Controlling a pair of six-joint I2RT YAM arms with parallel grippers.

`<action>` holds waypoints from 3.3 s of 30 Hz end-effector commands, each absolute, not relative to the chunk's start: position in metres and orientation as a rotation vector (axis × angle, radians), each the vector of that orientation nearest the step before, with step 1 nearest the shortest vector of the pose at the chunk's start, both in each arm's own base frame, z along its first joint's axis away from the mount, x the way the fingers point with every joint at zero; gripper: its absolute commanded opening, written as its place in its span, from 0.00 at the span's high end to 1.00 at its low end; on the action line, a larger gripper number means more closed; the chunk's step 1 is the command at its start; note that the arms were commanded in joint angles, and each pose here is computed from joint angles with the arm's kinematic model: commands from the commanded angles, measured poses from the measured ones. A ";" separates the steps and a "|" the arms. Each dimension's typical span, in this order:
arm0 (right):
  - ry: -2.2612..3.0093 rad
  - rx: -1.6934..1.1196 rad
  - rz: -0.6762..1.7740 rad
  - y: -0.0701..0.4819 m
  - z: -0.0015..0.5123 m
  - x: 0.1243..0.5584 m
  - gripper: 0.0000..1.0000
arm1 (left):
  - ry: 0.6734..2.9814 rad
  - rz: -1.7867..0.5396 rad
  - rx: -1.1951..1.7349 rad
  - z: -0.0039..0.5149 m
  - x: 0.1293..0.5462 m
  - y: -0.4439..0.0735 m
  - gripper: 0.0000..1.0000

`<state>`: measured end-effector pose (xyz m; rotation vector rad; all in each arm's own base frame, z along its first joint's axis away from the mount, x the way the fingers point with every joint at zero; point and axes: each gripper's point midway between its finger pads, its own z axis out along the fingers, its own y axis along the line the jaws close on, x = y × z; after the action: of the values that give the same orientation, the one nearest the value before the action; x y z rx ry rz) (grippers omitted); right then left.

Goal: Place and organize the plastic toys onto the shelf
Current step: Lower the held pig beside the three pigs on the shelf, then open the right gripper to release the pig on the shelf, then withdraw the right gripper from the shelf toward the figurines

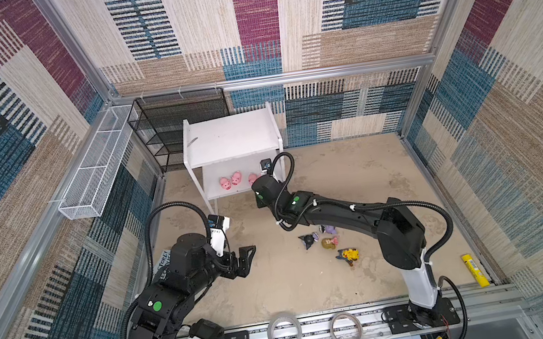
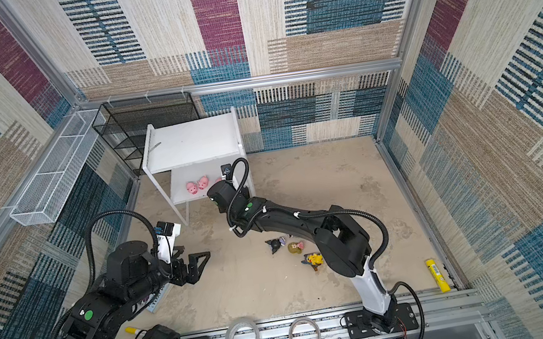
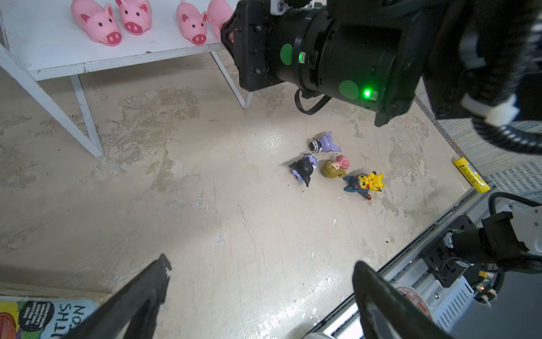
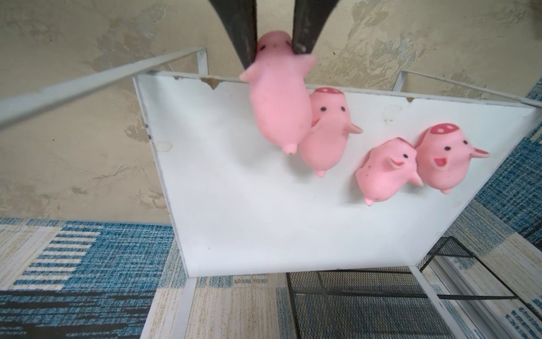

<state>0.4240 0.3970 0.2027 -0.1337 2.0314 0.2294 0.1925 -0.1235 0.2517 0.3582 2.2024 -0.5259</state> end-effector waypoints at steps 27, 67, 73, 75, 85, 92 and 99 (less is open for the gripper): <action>1.981 -0.147 0.221 0.398 0.200 0.442 0.68 | 2.216 -0.488 0.350 0.248 0.196 -0.120 0.01; 1.971 -0.112 0.233 0.388 0.208 0.437 0.31 | 2.207 -0.486 0.341 0.249 0.196 -0.119 0.01; 1.956 -0.127 0.245 0.384 0.211 0.432 0.31 | 2.205 -0.485 0.339 0.249 0.197 -0.119 0.01; 1.950 -0.135 0.256 0.384 0.215 0.430 0.31 | 2.205 -0.484 0.338 0.249 0.197 -0.119 0.01; 1.889 -0.217 0.399 0.384 0.233 0.408 0.28 | 2.207 -0.485 0.338 0.248 0.198 -0.119 0.01; 1.821 -0.332 0.519 0.379 0.251 0.377 0.23 | 2.204 -0.483 0.333 0.249 0.198 -0.119 0.01; 1.901 -0.293 0.522 0.341 0.243 0.354 0.22 | 2.205 -0.477 0.330 0.249 0.199 -0.118 0.01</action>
<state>0.3597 0.3488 0.2432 -0.3158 1.8763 0.4955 0.1961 -0.1171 0.2463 0.3339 2.2188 -0.4752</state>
